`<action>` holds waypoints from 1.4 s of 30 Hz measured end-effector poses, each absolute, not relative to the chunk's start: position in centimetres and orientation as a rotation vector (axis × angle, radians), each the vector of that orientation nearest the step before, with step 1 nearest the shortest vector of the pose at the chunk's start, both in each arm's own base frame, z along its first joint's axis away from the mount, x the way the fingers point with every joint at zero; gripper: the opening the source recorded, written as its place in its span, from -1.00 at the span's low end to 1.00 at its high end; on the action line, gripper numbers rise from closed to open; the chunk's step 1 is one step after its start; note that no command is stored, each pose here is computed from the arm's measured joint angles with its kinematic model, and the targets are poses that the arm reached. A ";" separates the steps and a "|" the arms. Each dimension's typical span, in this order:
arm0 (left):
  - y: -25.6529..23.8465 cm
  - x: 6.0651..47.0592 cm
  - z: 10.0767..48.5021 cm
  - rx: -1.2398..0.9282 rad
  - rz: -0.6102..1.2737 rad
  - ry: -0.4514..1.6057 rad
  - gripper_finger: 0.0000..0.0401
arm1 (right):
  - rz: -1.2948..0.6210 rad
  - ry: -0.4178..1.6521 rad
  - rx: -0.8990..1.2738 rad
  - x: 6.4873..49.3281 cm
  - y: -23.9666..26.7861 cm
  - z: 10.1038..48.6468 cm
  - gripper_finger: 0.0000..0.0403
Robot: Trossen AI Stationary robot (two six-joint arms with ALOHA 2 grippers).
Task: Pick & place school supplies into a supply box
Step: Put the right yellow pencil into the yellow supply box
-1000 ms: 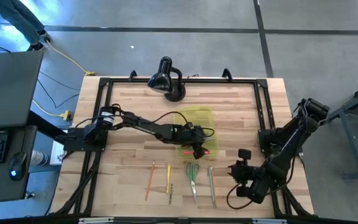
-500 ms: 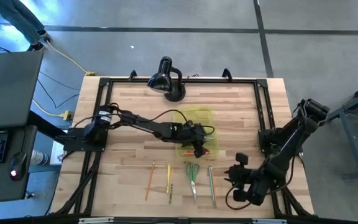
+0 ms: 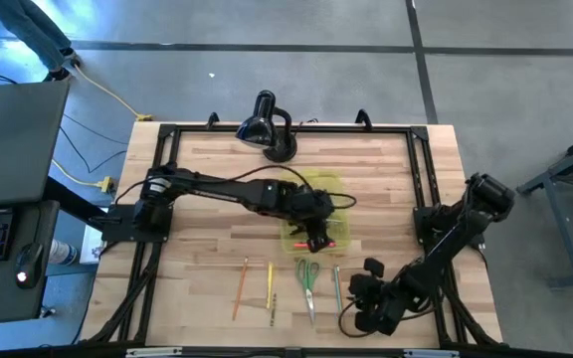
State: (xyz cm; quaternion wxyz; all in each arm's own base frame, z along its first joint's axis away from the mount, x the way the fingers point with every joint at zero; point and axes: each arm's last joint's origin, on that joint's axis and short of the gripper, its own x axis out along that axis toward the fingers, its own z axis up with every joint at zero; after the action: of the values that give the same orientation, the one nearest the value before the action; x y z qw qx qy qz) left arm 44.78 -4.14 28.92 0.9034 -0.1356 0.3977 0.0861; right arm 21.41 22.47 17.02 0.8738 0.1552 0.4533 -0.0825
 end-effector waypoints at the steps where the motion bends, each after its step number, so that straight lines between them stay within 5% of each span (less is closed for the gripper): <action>1: -4.5 44.5 29.4 -0.275 0.181 0.846 -0.29 | -0.183 0.940 0.335 21.6 22.3 17.0 -0.53; 19: -11.1 42.2 30.5 -0.138 0.236 0.905 -0.29 | -0.387 1.026 0.482 24.2 20.7 13.1 -0.53; 42: -11.2 42.1 30.5 -0.114 0.270 0.890 -0.29 | -0.373 1.225 0.424 23.4 19.6 13.4 -0.53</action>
State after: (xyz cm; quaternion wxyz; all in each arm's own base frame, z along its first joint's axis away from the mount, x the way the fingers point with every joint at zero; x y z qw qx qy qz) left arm 42.13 -11.17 30.51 0.8923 -0.0549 0.4288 0.1300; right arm 23.37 19.60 13.44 0.7812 0.1961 0.5670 -0.1725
